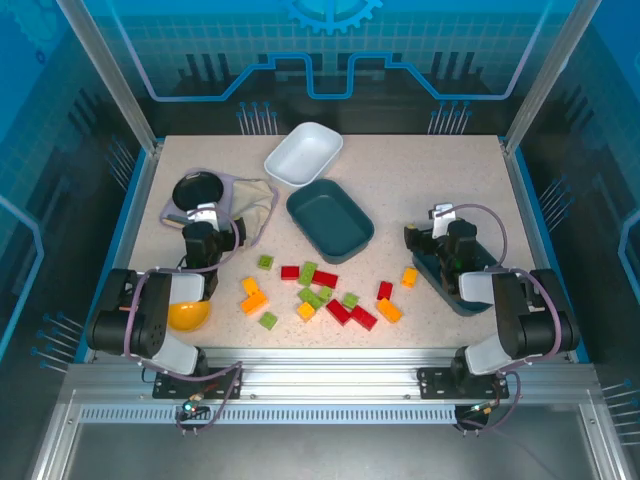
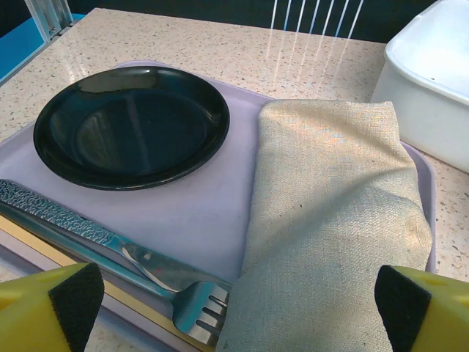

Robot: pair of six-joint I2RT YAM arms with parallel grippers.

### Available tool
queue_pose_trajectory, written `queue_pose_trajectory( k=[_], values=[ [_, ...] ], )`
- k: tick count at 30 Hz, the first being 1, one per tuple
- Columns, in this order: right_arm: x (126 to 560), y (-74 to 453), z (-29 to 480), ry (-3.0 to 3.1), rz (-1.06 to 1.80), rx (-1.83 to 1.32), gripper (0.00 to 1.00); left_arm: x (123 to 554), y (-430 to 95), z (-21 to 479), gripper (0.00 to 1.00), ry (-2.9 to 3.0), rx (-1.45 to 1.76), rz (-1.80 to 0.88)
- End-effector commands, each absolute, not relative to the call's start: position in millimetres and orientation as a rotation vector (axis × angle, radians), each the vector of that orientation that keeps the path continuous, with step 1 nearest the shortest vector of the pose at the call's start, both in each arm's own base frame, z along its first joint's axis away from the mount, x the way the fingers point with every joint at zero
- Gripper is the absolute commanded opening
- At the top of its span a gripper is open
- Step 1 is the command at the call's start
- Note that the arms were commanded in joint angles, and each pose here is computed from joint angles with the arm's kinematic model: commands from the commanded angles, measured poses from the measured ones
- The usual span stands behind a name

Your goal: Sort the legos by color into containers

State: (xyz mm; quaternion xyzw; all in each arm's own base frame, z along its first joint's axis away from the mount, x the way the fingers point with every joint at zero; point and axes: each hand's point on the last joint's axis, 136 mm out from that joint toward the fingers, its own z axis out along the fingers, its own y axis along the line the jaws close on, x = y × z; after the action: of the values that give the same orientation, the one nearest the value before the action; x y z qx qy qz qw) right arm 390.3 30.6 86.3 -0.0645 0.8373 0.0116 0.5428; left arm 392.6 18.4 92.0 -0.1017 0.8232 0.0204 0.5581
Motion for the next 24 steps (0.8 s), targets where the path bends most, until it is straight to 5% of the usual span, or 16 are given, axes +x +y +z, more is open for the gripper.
queue_pose_trajectory(
  k=[1, 14, 17, 20, 24],
  values=[
    [397.0, 29.4, 93.7, 1.967, 0.033, -0.156, 1.00, 391.4, 19.7, 92.7, 0.99, 1.926, -0.232, 0.071],
    [399.0, 27.8, 101.0, 1.949, 0.012, -0.143, 1.00, 392.1, 16.5, 99.0, 0.99, 1.920, -0.212, 0.062],
    [402.9, 26.6, 149.4, 2.001, -0.080, -0.117, 1.00, 391.2, 12.9, 132.1, 0.99, 1.949, -0.199, 0.177],
    [405.2, 50.2, 262.6, 1.768, -0.045, -0.116, 1.00, 386.8, -1.3, 197.4, 0.99, 1.782, -0.239, 0.146],
    [394.9, 26.2, 291.8, 2.055, 0.210, 0.461, 1.00, 387.5, -17.5, 244.2, 0.99, 1.792, -0.478, -0.059]
  ],
)
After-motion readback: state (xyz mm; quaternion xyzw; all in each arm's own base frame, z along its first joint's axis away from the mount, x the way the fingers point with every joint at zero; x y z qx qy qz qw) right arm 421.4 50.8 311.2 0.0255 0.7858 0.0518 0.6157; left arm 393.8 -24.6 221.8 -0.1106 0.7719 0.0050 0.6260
